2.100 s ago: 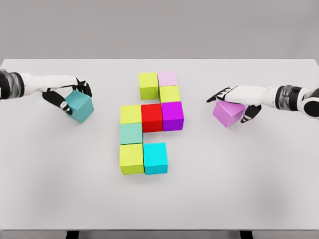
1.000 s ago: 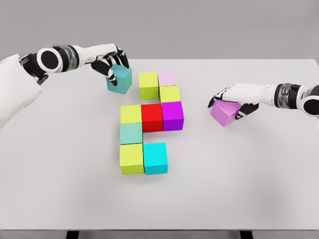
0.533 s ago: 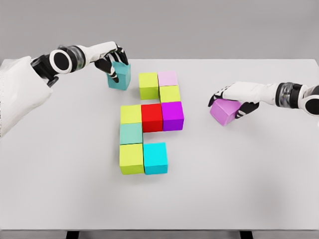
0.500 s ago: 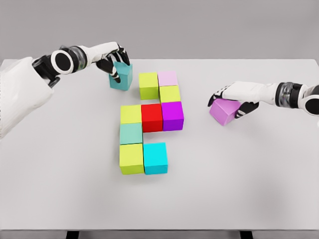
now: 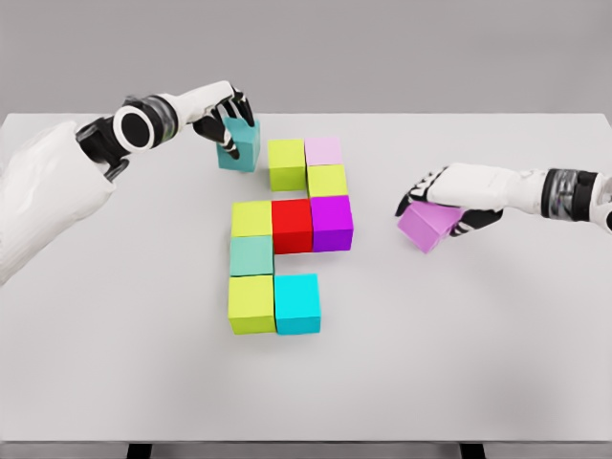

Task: Assemble the squares on the desktop into the number 2

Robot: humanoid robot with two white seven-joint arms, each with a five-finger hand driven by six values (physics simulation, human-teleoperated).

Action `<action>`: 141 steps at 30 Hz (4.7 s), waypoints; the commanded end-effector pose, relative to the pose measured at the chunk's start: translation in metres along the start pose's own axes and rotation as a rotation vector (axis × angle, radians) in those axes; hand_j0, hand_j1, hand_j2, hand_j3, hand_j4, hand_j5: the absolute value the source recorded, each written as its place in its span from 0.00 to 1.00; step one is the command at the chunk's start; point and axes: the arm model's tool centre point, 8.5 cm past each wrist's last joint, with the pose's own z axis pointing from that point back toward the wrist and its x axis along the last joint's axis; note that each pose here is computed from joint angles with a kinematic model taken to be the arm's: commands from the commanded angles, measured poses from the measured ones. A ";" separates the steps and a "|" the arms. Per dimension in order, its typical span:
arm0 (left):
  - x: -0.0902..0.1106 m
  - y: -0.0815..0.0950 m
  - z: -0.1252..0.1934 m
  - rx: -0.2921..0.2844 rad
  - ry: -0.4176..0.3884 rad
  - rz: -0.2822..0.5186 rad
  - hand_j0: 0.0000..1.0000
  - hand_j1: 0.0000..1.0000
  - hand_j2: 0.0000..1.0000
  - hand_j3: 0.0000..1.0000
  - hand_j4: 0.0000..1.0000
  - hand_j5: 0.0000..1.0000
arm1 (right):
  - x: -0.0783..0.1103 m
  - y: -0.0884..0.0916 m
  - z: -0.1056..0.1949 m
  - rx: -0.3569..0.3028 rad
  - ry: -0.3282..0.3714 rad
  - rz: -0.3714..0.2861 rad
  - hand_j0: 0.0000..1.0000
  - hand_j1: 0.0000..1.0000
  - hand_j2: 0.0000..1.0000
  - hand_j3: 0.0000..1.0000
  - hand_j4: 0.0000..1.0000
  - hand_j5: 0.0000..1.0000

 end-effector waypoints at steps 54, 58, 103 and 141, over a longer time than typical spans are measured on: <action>-0.060 0.019 0.056 0.056 -0.072 -0.109 1.00 1.00 1.00 1.00 1.00 1.00 | 0.124 0.010 -0.033 0.038 -0.350 0.148 0.70 0.70 0.70 0.70 0.70 0.70; -0.094 0.014 0.077 0.018 -0.149 -0.197 1.00 1.00 1.00 1.00 1.00 1.00 | 0.124 0.009 -0.033 0.038 -0.350 0.150 0.71 0.71 0.71 0.71 0.71 0.71; -0.082 -0.001 0.025 -0.284 0.011 -0.473 1.00 1.00 1.00 1.00 1.00 1.00 | 0.076 0.044 0.053 0.166 -0.169 0.029 1.00 1.00 1.00 1.00 1.00 1.00; -0.069 0.003 0.046 -0.269 -0.062 -0.543 1.00 1.00 1.00 1.00 1.00 1.00 | 0.091 0.040 0.013 0.136 -0.250 0.051 1.00 1.00 1.00 1.00 1.00 1.00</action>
